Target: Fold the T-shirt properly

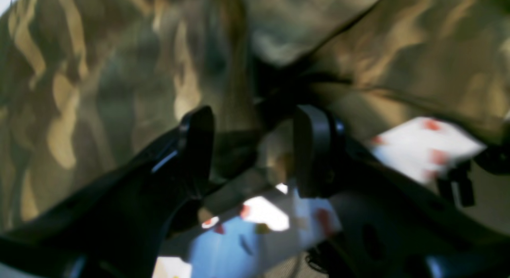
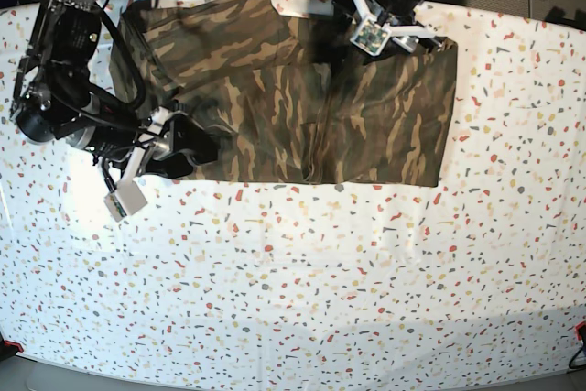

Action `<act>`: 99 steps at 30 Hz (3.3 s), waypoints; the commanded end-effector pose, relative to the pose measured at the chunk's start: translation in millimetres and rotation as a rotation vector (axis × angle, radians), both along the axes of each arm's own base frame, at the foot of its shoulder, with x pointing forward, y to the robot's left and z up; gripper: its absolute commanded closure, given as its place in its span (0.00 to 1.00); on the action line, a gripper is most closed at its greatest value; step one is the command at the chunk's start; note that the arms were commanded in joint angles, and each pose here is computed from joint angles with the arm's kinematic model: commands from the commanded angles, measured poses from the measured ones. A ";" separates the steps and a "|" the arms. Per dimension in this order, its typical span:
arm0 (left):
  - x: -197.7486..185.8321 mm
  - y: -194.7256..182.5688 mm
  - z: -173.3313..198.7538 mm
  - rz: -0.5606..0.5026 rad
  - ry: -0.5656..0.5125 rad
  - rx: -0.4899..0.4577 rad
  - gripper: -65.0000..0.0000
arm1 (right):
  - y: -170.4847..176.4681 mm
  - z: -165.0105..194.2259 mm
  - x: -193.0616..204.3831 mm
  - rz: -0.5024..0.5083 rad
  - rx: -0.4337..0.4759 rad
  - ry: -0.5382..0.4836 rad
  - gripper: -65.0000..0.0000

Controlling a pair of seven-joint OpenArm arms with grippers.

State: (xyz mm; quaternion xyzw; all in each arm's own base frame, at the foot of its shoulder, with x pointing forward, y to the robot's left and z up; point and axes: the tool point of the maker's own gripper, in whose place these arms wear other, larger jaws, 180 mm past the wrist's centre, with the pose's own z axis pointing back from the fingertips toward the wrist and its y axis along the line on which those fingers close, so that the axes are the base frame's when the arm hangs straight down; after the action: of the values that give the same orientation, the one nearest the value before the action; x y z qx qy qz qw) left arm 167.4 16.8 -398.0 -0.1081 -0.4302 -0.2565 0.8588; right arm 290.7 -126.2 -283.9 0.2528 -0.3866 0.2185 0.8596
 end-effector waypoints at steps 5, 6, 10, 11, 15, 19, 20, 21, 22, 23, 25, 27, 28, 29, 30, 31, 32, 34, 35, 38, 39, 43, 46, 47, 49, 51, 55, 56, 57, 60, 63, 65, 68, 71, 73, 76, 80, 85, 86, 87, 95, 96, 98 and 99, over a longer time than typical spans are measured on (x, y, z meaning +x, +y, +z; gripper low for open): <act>13.9 -1.3 3.8 0.035 -0.035 -0.017 0.57 | 0.9 13.2 4.7 0.009 0.012 -0.046 0.53; 13.8 -1.4 3.8 0.035 -0.035 -0.017 0.60 | 0.9 13.3 4.8 0.009 0.012 -0.047 0.53; 13.2 -1.1 3.1 0.035 -0.031 -0.015 0.81 | 0.9 13.2 4.7 0.009 0.012 -0.046 0.53; 13.2 -1.2 3.2 0.035 -0.032 -0.016 0.88 | 0.9 13.3 4.8 0.009 0.012 -0.047 0.53; 16.1 -2.1 9.2 0.036 -0.051 -0.024 1.00 | 1.0 13.4 4.9 0.009 0.013 -0.047 0.53; 24.3 -7.1 40.6 0.049 -0.111 -0.088 1.00 | 1.0 13.4 4.9 0.009 0.012 -0.047 0.53; 26.6 -9.5 53.0 0.057 -0.129 -0.124 1.00 | 1.0 13.4 4.9 0.009 0.012 -0.047 0.53; 28.8 -11.9 65.4 0.065 -0.144 -0.166 1.00 | 1.1 13.4 4.9 0.009 0.013 -0.047 0.53; 30.6 -15.0 76.4 0.067 -0.155 -0.208 1.00 | 1.1 13.4 4.9 0.009 0.013 -0.047 0.53; 31.0 -18.4 84.5 0.064 -0.159 -0.247 1.00 | 1.1 13.4 4.8 0.009 0.013 -0.047 0.53; 27.5 -27.9 91.6 0.031 -0.145 -0.312 1.00 | 0.9 13.3 4.8 0.009 0.012 -0.047 0.53; 20.4 -37.7 93.1 -0.011 -0.114 -0.362 1.00 | 0.9 13.2 4.7 0.009 0.012 -0.046 0.53; 17.7 -41.6 94.7 -0.027 -0.104 -0.388 1.00 | 0.9 13.2 4.7 0.009 0.012 -0.046 0.53; 16.0 -44.5 96.0 -0.035 -0.093 -0.410 1.00 | 0.9 13.1 4.6 0.009 0.012 -0.046 0.53; 14.9 -46.7 97.7 -0.037 -0.085 -0.434 1.00 | 0.9 12.9 4.5 0.010 0.011 -0.045 0.53; 14.1 -48.7 99.0 -0.038 -0.079 -0.451 1.00 | 0.8 12.7 4.4 0.010 0.010 -0.044 0.53; 13.2 -50.2 99.1 -0.041 -0.077 -0.453 1.00 | 0.8 12.7 4.4 0.010 0.010 -0.044 0.53; 9.8 -55.0 98.8 -0.055 -0.066 -0.457 1.00 | 0.9 12.7 4.3 0.010 0.010 -0.044 0.53; 8.0 -57.8 99.2 -0.062 -0.062 -0.462 1.00 | 0.9 12.6 4.3 0.010 0.010 -0.043 0.53; 5.0 -64.0 101.0 -0.078 -0.059 -0.474 0.99 | 0.6 11.6 3.5 0.012 0.006 -0.038 0.53; 4.8 -64.7 101.2 -0.080 -0.059 -0.475 0.90 | 0.5 11.3 3.4 0.013 0.004 -0.036 0.53; 5.4 -62.7 98.4 -0.089 -0.075 -0.433 0.60 | 0.5 10.9 3.0 0.014 0.003 -0.034 0.53; 6.8 -59.4 94.4 -0.102 -0.100 -0.367 0.59 | 0.4 10.6 2.8 0.014 0.002 -0.033 0.53; 7.3 -58.5 93.5 -0.106 -0.108 -0.350 0.59 | 0.4 10.5 2.8 0.014 0.001 -0.032 0.53; 9.8 -56.3 92.5 -0.109 -0.124 -0.320 0.59 | 0.4 10.5 2.7 0.014 0.001 -0.032 0.53; 15.6 -49.5 92.4 -0.071 -0.147 -0.294 0.59 | 0.3 10.4 2.7 0.014 0.001 -0.031 0.53; 32.8 -20.4 87.6 0.048 -0.219 -0.147 0.59 | -2.1 8.9 1.6 0.017 -0.013 -0.023 0.53; 36.6 -11.6 86.3 0.078 -0.231 -0.111 0.59 | -5.0 8.4 0.8 0.020 -0.025 -0.018 0.53; 40.5 -1.8 84.9 0.112 -0.238 -0.082 0.59 | -8.4 8.0 -0.2 0.025 -0.039 -0.013 0.53; 49.8 25.3 82.2 0.191 -0.245 -0.031 0.59 | -26.4 4.4 -5.1 0.029 -0.107 0.008 0.53; 58.6 54.7 82.0 0.281 -0.236 -0.049 0.59 | -45.7 -5.2 -17.0 0.033 -0.179 0.052 0.53; 63.6 76.4 82.9 0.347 -0.230 -0.070 0.59 | -56.5 -11.8 -25.9 0.036 -0.219 0.084 0.53; 67.9 100.1 85.6 0.393 -0.222 -0.111 0.59 | -66.2 -17.3 -34.8 0.042 -0.255 0.115 0.53; 70.5 120.8 89.9 0.432 -0.225 -0.140 0.59 | -71.2 -18.1 -36.9 0.042 -0.271 0.123 0.53; 71.6 134.7 92.7 0.459 -0.232 -0.146 0.59 | -76.0 -17.8 -35.7 0.021 -0.268 0.127 0.53; 71.2 146.6 94.3 0.473 -0.227 -0.149 0.59 | -94.3 -23.5 -33.7 -0.055 -0.247 0.165 0.53; 70.7 152.7 93.3 0.473 -0.225 -0.155 0.59 | -123.4 -37.9 -36.0 -0.149 -0.191 0.241 0.53; 70.4 158.3 76.7 0.498 -0.211 -0.177 0.59 | -157.1 -62.4 -47.2 -0.221 -0.186 0.364 0.53; 70.3 160.3 68.7 0.500 -0.191 -0.172 0.59 | -162.3 -66.3 -49.5 -0.232 -0.185 0.384 0.53; 70.8 162.6 61.1 0.503 -0.174 -0.166 0.59 | -166.1 -70.2 -51.8 -0.241 -0.182 0.402 0.53; 77.9 162.8 27.9 0.507 -0.076 -0.237 0.59 | -173.6 -107.0 -75.1 -0.257 -0.142 0.542 0.53; 78.6 162.0 28.5 0.504 -0.078 -0.241 0.59 | -171.8 -110.6 -77.3 -0.253 -0.139 0.556 0.53; 79.0 162.2 28.8 0.504 -0.079 -0.241 0.59 | -166.5 -116.1 -79.6 -0.243 -0.130 0.570 0.53; 78.8 162.1 28.7 0.505 -0.079 -0.242 0.59 | -162.8 -118.1 -79.6 -0.238 -0.123 0.571 0.53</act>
State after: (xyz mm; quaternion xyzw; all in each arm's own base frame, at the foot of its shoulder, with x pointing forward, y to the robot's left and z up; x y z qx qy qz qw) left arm 240.2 177.1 -381.0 -0.0877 -0.4834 0.0157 0.8709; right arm 206.6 -287.6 -406.3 0.2055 -0.1348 0.0546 0.9678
